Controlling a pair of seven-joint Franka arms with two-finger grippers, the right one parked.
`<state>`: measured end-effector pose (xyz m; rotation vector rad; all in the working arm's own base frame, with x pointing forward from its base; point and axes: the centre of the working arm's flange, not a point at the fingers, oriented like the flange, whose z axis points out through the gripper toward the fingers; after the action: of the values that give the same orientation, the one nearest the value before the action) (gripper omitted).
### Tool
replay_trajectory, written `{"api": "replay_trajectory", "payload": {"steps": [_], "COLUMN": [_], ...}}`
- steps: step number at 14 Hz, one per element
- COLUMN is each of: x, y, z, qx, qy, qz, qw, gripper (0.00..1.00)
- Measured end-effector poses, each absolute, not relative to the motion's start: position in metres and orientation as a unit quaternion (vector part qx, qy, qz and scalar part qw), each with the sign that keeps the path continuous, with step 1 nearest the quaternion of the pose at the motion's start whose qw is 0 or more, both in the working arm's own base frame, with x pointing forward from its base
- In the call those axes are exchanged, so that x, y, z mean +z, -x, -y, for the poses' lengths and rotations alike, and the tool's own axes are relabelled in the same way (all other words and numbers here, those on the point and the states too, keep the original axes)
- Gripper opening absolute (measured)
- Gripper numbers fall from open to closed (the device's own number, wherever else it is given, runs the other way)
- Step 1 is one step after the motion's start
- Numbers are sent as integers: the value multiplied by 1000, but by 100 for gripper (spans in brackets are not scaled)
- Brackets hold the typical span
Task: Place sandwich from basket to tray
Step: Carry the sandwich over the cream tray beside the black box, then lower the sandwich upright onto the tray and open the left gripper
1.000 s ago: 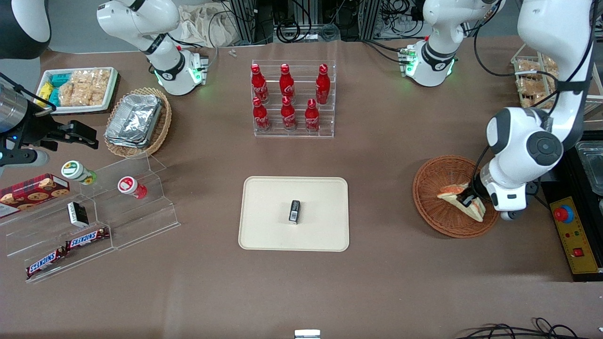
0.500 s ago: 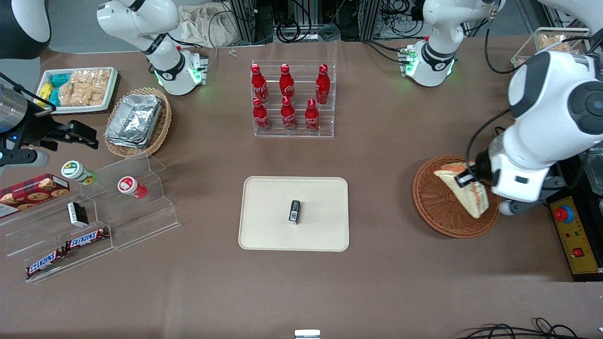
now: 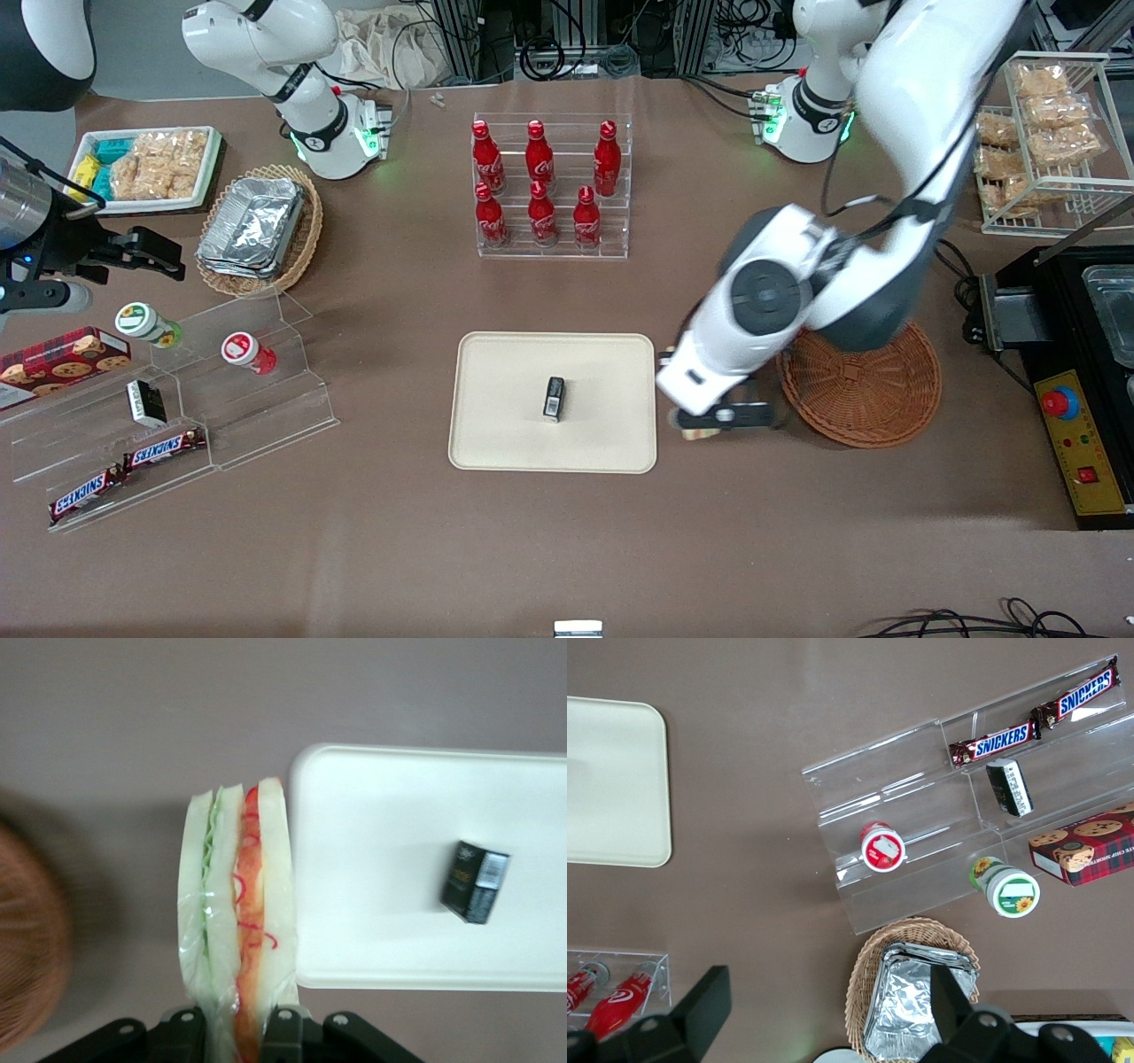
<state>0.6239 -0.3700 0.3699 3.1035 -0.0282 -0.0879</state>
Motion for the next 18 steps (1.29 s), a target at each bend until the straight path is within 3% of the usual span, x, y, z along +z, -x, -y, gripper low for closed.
{"api": "replay_trajectory", "payload": {"steps": [4, 9, 13, 14, 18], "x": [294, 252, 223, 225, 237], "y": [-612, -612, -612, -613, -621], "z": [415, 427, 423, 423, 416], "qx": [-25, 1, -6, -5, 4], "qy": [-998, -997, -997, -997, -997], "qz": [52, 78, 79, 78, 72], "qw": [18, 16, 11, 11, 7], "gripper": [19, 19, 20, 26, 65]}}
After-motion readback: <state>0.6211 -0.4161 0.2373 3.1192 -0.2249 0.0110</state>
